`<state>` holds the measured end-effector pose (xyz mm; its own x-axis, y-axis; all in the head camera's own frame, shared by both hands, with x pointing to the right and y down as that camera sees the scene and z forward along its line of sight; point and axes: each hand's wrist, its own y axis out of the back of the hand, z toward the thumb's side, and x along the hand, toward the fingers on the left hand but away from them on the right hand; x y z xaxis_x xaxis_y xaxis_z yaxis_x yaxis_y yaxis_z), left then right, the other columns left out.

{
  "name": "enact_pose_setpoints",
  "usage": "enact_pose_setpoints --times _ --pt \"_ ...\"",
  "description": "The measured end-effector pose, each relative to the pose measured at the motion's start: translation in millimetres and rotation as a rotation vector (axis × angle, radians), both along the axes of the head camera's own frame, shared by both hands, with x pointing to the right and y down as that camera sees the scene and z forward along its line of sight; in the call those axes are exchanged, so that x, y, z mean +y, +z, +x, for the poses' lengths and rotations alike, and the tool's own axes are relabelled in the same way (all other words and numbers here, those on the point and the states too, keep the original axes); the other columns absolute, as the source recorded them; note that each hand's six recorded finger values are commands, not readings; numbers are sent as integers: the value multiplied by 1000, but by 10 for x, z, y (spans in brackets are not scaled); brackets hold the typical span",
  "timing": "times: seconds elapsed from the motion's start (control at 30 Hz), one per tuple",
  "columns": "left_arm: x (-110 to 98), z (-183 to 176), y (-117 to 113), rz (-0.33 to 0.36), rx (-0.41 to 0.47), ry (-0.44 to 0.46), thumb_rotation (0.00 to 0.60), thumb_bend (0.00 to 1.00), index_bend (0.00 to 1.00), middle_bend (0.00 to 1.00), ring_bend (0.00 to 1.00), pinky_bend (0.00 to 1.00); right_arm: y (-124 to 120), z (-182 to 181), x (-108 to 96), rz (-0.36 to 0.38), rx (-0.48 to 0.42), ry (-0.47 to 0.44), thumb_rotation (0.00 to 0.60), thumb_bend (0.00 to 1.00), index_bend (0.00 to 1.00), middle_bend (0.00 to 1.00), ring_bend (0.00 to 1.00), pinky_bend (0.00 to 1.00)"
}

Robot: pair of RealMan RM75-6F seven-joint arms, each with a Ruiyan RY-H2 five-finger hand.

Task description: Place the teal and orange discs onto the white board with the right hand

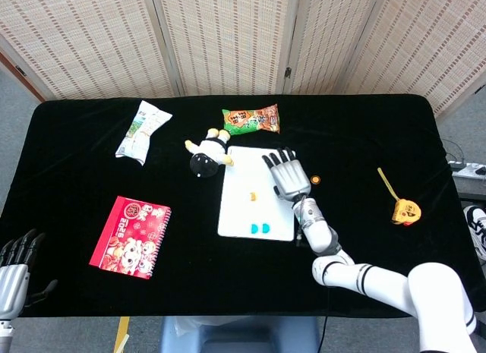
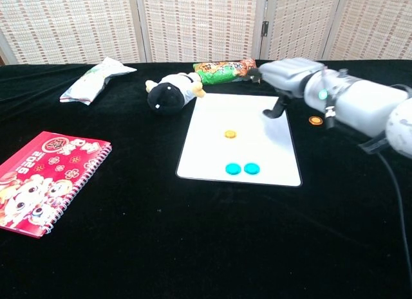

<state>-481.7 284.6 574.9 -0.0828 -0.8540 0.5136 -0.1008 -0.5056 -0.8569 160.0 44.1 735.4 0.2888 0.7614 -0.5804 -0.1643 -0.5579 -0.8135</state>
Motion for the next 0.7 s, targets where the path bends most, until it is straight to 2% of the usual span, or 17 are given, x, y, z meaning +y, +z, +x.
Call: enact_pose_setpoints --times 0.33,0.47,0.7 --pt "-38 71 18 1 10 17 600 269 0 0 62 0 80 904 -32 -27 88 142 600 316 229 98 7 0" --pt "-51 98 22 0 11 23 600 269 0 0 63 0 151 1065 -13 -41 115 158 600 316 244 101 5 0" --pt "-48 107 14 -3 8 22 600 269 0 0 62 0 293 1074 33 -63 134 153 600 316 292 113 9 0"
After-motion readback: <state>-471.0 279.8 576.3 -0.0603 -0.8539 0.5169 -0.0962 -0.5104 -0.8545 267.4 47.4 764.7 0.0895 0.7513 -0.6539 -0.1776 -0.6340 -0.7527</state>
